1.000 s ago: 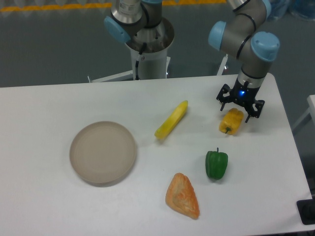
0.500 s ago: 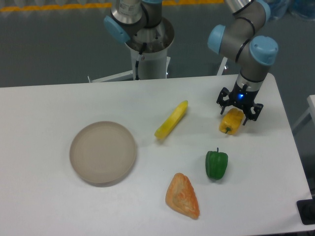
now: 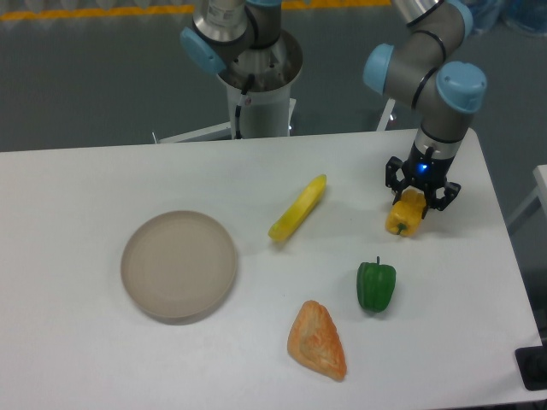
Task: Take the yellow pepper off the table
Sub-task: 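Lift the grasped yellow pepper up off the table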
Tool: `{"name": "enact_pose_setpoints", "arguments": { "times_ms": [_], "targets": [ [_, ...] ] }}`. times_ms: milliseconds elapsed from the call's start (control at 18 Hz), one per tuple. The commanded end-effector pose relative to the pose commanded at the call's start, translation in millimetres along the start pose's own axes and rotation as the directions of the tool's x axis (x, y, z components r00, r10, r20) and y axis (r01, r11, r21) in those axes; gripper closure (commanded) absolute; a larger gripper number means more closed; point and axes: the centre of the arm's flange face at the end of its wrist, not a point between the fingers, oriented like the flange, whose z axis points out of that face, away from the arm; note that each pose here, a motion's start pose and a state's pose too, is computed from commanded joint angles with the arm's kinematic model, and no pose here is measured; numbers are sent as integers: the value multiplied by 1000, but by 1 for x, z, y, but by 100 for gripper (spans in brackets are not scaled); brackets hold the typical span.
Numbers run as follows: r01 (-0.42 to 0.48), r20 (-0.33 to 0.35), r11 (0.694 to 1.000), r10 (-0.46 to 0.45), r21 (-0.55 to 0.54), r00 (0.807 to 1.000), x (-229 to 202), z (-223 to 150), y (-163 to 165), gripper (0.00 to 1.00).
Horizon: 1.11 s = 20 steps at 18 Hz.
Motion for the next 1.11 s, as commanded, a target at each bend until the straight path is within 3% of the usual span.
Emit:
{"name": "enact_pose_setpoints", "arguments": {
  "times_ms": [167,444,889,1111],
  "targets": [
    [-39,74,999,38,15,997,-20,-45,-42,67],
    [-85,145,996,79,32,986,-27,-93,-76,67],
    [-90,187,996,87,8,979,-45,-141,-93,67],
    [-90,183,995,97,-46,978,-49,-142,-96,67]
  ]
}}
